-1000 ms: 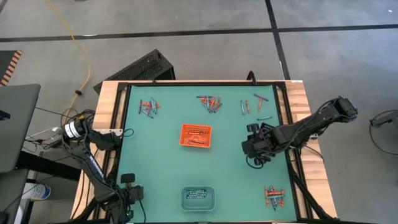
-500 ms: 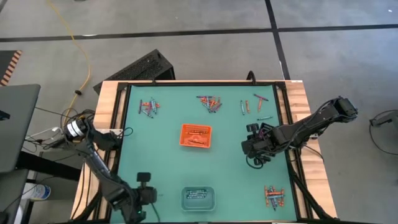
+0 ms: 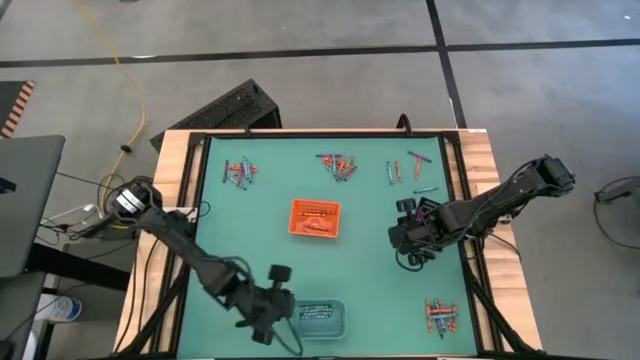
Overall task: Sort crayons
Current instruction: Put the blue crayon into the blue bin, then put the orange crayon into the orange bin
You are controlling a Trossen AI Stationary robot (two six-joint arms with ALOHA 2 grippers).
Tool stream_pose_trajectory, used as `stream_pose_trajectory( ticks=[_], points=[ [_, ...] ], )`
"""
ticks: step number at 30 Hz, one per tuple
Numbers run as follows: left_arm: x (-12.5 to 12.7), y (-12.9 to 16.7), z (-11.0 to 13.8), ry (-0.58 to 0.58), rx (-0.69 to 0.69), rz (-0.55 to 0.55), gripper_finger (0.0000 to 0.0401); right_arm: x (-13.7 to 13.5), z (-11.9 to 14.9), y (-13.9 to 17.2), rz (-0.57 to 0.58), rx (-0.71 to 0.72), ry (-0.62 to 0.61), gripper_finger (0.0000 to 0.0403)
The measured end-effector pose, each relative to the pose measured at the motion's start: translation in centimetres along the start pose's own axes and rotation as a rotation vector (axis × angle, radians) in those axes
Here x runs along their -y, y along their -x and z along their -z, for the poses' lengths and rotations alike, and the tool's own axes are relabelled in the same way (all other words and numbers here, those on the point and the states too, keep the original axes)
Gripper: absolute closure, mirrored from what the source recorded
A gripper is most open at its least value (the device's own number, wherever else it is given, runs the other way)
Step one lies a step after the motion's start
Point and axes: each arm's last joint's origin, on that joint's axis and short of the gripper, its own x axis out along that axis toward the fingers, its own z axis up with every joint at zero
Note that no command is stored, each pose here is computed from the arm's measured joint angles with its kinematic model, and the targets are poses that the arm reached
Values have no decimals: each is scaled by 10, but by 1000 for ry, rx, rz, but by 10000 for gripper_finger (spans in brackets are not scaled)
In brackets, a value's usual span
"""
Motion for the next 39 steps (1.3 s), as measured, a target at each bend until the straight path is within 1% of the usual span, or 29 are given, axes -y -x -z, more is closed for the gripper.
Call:
stream_pose_trajectory(
  ticks=[6, 7, 9, 11, 13, 15, 16, 17, 19, 21, 24, 27, 31, 36, 39],
  points=[
    [-16, -12, -18, -10, 98, 132, 401, 0, 0, 0, 0, 0, 0, 285],
    [-16, -13, -19, -21, 104, 164, 401, 0, 0, 0, 0, 0, 0, 285],
    [-17, -21, -26, -25, 163, 236, 401, 0, 0, 0, 0, 1, 0, 285],
    [-17, -25, -24, -28, 144, 264, 401, 0, 0, 0, 0, 5, 1, 285],
    [-22, -35, -23, -2, 139, 264, 401, 0, -1, 0, 0, 5, 0, 285],
    [-25, -40, -16, 15, 77, 243, 401, 0, -1, 0, 0, 7, -1, 285],
    [-26, -45, -15, 27, 70, 239, 401, 0, -1, 0, 0, 7, -2, 285],
    [-27, -48, -17, 33, 80, 242, 401, 0, -1, 0, 0, 6, -1, 285],
    [-28, -50, -13, 37, 47, 245, 401, 0, -1, 0, 0, 6, 1, 285],
    [-28, -57, -14, 52, 57, 273, 401, 0, -1, 0, 0, 6, 2, 285],
    [-31, -64, -8, 69, 13, 284, 398, 0, -1, 0, 0, 11, 4, 285],
    [-33, -66, -7, 84, 3, 279, 381, 0, -1, 0, 0, 15, 4, 285],
    [-36, -66, -9, 93, 19, 246, 346, 0, -2, 0, -1, 15, 5, 285],
    [-36, -65, -10, 94, 28, 248, 306, 0, -1, 0, -1, 14, 6, 285],
    [-36, -65, -10, 91, 25, 248, 292, 0, -2, 0, -1, 14, 6, 285]
  ],
)
